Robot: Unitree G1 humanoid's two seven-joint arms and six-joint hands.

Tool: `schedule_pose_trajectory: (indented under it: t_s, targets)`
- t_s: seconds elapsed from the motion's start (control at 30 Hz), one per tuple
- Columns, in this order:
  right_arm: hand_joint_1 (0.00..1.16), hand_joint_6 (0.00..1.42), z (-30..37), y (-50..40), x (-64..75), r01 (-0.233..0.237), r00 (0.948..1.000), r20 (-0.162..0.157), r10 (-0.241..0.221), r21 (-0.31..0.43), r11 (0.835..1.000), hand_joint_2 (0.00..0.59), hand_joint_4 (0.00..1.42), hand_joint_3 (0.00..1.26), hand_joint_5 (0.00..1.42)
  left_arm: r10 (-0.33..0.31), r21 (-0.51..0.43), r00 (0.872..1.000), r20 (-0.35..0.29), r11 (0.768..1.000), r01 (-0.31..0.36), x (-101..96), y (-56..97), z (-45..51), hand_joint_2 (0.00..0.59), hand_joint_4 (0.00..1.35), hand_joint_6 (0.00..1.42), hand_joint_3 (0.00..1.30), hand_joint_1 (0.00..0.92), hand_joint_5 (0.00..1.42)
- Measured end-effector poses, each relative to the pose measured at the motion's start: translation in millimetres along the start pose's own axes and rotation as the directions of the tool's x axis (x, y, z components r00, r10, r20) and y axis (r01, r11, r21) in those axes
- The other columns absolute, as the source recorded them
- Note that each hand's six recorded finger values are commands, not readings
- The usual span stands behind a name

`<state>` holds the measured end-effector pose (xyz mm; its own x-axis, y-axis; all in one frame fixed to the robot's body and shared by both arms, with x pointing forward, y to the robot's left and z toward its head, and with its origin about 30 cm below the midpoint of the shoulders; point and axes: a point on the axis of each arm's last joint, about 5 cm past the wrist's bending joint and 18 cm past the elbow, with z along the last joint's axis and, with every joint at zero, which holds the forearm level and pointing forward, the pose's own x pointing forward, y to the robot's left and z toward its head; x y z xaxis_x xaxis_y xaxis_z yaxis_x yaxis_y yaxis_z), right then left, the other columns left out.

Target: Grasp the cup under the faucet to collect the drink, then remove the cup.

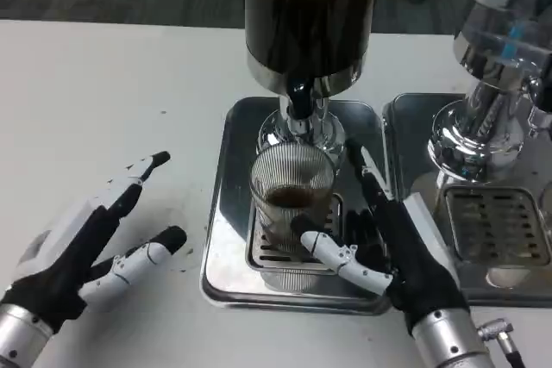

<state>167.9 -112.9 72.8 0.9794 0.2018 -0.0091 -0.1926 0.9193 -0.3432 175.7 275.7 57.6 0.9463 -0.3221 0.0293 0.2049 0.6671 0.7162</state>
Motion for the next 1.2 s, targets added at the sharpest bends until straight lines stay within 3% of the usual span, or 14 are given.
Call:
schedule_pose_trajectory:
  t_s: [0.27, 0.73, 1.2]
  targets:
    - [0.68, 0.00, 1.3, 4.0, 4.8, -0.026, 0.9996, 0.010, 0.027, -0.017, 1.000, 0.187, 0.00, 0.00, 0.00, 0.012, -0.013, 1.000, 0.000, 1.000, -0.012, 0.1, 2.8, -0.5, 0.166, 0.00, 0.00, 0.11, 0.000, 0.00]
    - [0.71, 0.00, -1.0, 10.1, 18.4, -0.054, 0.9985, -0.006, 0.054, -0.021, 0.998, 0.179, 0.00, 0.00, 0.00, 0.018, -0.033, 1.000, 0.000, 0.999, -0.018, -0.2, 6.1, -0.8, 0.164, 0.00, 0.00, 0.15, 0.000, 0.01]
    - [0.75, 0.07, -3.6, 15.4, 26.3, -0.056, 0.9984, 0.010, 0.056, 0.045, 0.997, 0.178, 0.00, 0.00, 0.00, 0.015, -0.041, 1.000, -0.008, 0.999, -0.015, -3.0, 5.1, -1.6, 0.166, 0.00, 0.00, 0.16, 0.000, 0.01]
